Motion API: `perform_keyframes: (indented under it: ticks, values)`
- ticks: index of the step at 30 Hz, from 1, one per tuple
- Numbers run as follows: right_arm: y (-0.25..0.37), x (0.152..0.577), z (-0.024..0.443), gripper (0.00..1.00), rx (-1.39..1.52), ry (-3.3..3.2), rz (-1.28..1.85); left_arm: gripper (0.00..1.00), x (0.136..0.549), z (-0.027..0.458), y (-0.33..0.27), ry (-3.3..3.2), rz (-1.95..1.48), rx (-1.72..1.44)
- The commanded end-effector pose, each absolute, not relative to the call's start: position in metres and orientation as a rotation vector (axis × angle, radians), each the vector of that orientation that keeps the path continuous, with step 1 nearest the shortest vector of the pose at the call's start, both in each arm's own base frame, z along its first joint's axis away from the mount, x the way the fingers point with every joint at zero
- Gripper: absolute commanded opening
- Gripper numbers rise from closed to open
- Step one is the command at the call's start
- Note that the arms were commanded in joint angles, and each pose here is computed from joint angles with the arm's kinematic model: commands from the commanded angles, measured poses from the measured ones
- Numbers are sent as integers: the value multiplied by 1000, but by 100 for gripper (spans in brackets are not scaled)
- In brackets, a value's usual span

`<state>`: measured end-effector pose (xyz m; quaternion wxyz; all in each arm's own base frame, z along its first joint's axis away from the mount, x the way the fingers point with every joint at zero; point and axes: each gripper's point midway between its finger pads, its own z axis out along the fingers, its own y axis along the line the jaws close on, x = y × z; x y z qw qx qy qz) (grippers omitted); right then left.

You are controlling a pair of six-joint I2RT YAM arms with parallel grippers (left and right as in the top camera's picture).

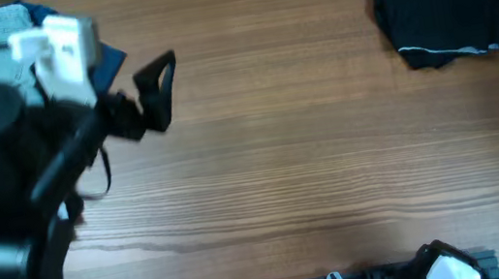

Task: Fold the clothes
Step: 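Release the shorts and pull the right gripper back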

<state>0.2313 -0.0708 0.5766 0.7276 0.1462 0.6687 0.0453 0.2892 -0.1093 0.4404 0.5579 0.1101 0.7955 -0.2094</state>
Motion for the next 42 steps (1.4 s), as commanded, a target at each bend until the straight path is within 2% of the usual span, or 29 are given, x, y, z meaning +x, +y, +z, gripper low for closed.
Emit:
perform_keyframes:
  ticks: [1,4,12,17,30,34,39,42]
  values:
    - [-42,201,578,100,285,1463,125,100,283,426,-102,1952,-486,188]
    - [-29,184,568,100,303,1488,135,100,297,403,-75,2049,-439,-134]
    - [-22,174,473,100,677,1782,375,100,308,392,-76,2086,-426,-153]
    - [-11,158,435,100,803,1919,434,100,307,390,-76,2094,-424,-154]
    - [-10,157,432,100,813,1929,439,100,301,378,-77,2151,-424,-153]
    - [-3,157,432,100,775,1949,464,100,311,363,-85,2195,-443,-136]
    - [6,157,432,100,720,1975,498,100,346,354,-93,1951,-473,-81]
    - [14,156,432,100,668,1999,531,100,347,323,-93,1782,-501,-64]
